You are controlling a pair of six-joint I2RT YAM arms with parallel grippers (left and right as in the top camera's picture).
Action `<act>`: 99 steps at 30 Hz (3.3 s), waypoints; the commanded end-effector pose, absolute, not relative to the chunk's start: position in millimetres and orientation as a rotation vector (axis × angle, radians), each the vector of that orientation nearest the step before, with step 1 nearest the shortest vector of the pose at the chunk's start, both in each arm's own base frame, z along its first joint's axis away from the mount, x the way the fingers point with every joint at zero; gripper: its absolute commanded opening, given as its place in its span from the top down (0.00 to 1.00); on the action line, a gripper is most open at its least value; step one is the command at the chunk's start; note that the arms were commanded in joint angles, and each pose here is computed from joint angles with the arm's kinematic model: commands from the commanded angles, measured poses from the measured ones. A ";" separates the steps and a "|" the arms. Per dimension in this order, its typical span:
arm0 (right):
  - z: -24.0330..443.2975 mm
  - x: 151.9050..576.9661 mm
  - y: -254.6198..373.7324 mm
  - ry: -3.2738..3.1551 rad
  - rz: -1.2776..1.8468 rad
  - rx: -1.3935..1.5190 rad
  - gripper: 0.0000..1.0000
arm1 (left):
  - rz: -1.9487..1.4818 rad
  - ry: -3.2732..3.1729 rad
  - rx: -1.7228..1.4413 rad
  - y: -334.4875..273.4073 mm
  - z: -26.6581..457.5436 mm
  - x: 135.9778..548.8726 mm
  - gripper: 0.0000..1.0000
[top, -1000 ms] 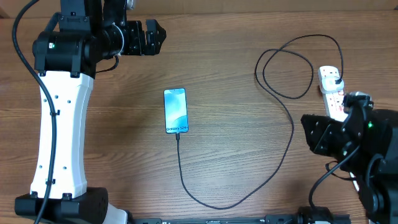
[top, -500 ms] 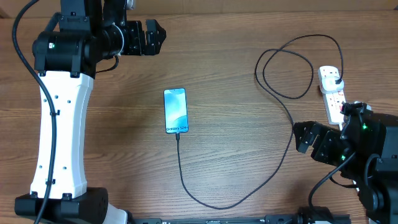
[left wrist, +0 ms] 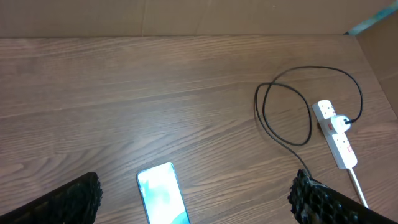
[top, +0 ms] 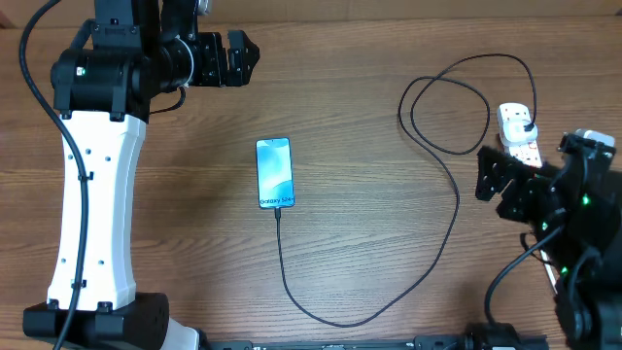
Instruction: Plug charger to phone and switch on socket
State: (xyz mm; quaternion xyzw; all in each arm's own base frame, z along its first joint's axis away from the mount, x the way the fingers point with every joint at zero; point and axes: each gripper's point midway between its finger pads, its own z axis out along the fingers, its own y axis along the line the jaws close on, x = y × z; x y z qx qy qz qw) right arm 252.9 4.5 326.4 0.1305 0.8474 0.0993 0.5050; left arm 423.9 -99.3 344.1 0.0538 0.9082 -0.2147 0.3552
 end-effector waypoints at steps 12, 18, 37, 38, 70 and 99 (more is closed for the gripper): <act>294.1 261.3 -3.4 1.591 0.171 0.189 0.00 | -0.568 2.350 0.147 -100.7 342.1 425.5 0.00; 266.6 255.0 -3.2 1.497 0.176 0.177 0.00 | -0.568 2.350 0.147 -100.7 342.1 425.5 0.00; 211.0 246.7 -3.1 1.451 0.178 0.172 0.00 | -0.568 2.350 0.147 -100.7 342.1 425.5 0.00; 208.4 246.5 -3.0 1.450 0.179 0.171 0.00 | -0.568 2.350 0.147 -100.7 342.1 425.5 0.00; 169.5 246.5 -3.0 1.587 0.169 0.186 0.00 | -0.568 2.350 0.147 -100.7 342.1 425.5 0.00; 169.5 246.5 -3.0 1.587 0.170 0.186 0.00 | -0.550 2.345 0.145 -91.7 341.3 339.0 0.00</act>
